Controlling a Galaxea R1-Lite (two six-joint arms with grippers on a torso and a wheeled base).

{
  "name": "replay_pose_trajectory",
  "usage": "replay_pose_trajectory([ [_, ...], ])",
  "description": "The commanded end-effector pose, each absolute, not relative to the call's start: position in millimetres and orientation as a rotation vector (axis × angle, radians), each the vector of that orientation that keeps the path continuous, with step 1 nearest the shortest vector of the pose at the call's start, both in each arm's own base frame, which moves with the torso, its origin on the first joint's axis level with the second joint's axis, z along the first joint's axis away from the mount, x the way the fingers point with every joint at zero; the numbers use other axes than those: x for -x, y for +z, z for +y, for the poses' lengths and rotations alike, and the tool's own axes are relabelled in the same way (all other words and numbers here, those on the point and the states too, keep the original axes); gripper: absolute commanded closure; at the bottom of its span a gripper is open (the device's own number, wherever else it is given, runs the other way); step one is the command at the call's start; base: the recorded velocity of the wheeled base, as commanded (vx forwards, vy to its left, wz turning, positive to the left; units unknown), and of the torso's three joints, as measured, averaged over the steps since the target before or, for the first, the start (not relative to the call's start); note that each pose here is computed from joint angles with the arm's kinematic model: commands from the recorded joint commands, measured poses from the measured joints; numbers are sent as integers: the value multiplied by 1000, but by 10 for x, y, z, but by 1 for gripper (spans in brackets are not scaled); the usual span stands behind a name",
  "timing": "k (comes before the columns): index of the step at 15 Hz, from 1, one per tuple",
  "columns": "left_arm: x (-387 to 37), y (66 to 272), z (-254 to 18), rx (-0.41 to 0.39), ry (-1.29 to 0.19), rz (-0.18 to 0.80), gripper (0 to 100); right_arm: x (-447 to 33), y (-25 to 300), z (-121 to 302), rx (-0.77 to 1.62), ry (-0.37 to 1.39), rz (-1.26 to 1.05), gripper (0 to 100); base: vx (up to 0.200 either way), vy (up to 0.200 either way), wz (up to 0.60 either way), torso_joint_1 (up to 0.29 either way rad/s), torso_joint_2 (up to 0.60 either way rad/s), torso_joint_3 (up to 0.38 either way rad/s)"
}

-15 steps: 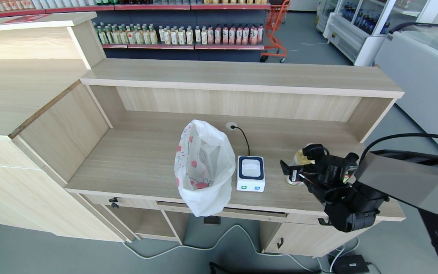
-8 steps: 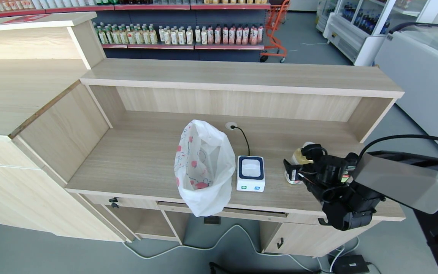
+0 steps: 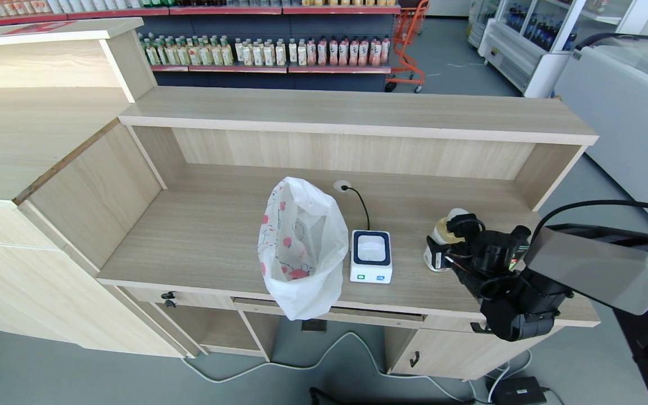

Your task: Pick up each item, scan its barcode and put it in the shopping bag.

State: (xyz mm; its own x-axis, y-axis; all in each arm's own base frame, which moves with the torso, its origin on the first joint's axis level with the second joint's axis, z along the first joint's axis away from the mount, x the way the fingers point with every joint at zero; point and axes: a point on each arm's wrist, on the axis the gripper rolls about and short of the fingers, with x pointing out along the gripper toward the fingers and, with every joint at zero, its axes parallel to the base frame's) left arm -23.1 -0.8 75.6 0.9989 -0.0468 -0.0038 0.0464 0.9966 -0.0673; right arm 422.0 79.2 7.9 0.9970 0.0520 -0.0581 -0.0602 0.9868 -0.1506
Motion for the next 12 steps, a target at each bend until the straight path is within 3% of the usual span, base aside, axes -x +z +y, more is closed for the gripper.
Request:
replay_pose_trajectory([
  [1,231,755,-8,68,-47,6,0,-4228,36,748,170,46,54,100,0,0,0,0,0,0],
  [3,231,755,-8,68,-47,6,0,-4222,106,734,164,41,36,100,0,0,0,0,0,0],
  [8,231,755,-8,68,-47,6,0,-4024,1143,470,13,60,26,100,0,0,0,0,0,0],
  [10,231,755,-8,68,-47,6,0,-3754,1650,403,-65,172,44,100,0,0,0,0,0,0],
  [12,231,755,-8,68,-47,6,0,-3261,2197,409,-175,402,93,100,0,0,0,0,0,0],
])
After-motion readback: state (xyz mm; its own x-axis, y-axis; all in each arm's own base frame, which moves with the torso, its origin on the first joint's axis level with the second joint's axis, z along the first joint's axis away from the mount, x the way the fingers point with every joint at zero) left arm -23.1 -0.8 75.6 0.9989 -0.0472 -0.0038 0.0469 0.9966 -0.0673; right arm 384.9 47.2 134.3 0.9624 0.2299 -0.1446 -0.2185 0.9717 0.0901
